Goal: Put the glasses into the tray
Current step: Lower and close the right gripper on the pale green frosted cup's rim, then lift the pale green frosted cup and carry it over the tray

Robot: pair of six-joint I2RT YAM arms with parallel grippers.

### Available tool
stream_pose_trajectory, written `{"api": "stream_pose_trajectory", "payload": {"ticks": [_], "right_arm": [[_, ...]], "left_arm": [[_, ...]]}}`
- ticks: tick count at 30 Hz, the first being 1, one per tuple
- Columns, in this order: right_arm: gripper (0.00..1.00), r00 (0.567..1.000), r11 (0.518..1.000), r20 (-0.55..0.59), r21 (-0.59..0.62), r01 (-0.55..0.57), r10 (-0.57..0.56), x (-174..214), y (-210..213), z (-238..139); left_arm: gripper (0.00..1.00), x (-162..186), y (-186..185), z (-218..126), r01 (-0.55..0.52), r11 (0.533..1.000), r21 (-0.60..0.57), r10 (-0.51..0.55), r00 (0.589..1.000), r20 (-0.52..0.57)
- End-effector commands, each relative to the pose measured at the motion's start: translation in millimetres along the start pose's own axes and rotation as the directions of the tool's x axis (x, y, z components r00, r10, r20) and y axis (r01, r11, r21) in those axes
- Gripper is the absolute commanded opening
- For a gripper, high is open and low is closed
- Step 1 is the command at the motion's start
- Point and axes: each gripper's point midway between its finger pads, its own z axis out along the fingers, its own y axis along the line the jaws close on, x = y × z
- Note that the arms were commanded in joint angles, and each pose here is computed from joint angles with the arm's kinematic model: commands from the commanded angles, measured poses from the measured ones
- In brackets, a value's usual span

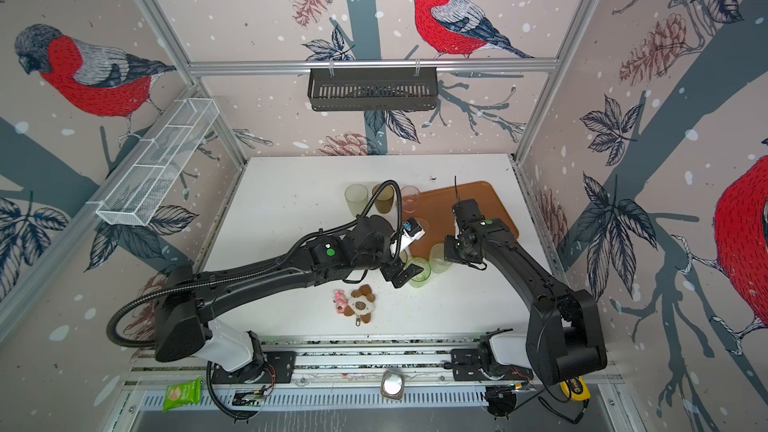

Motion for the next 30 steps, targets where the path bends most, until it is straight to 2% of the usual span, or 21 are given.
{"api": "stream_pose_trajectory", "payload": {"ticks": [1,14,30], "right_arm": [[0.05,1.0,1.0,0.025,0.017,0.011,-0.011,-6,-2,-5],[0.04,0.999,0.999,0.05,0.041,0.015,-0.017,-18,-4,-12],[0.04,0.997,0.997,0.071,0.071,0.038,-0.043,-44,-8,-20]], "left_arm": [[0.97,-9,2,-3,-0.001,1.0,-0.015,0.001,0.999,0.038],[0.98,-13,14,-7,0.044,0.998,-0.053,-0.041,0.998,0.058],[0.98,-12,38,-10,0.156,0.986,-0.068,-0.15,0.986,0.077]]}}
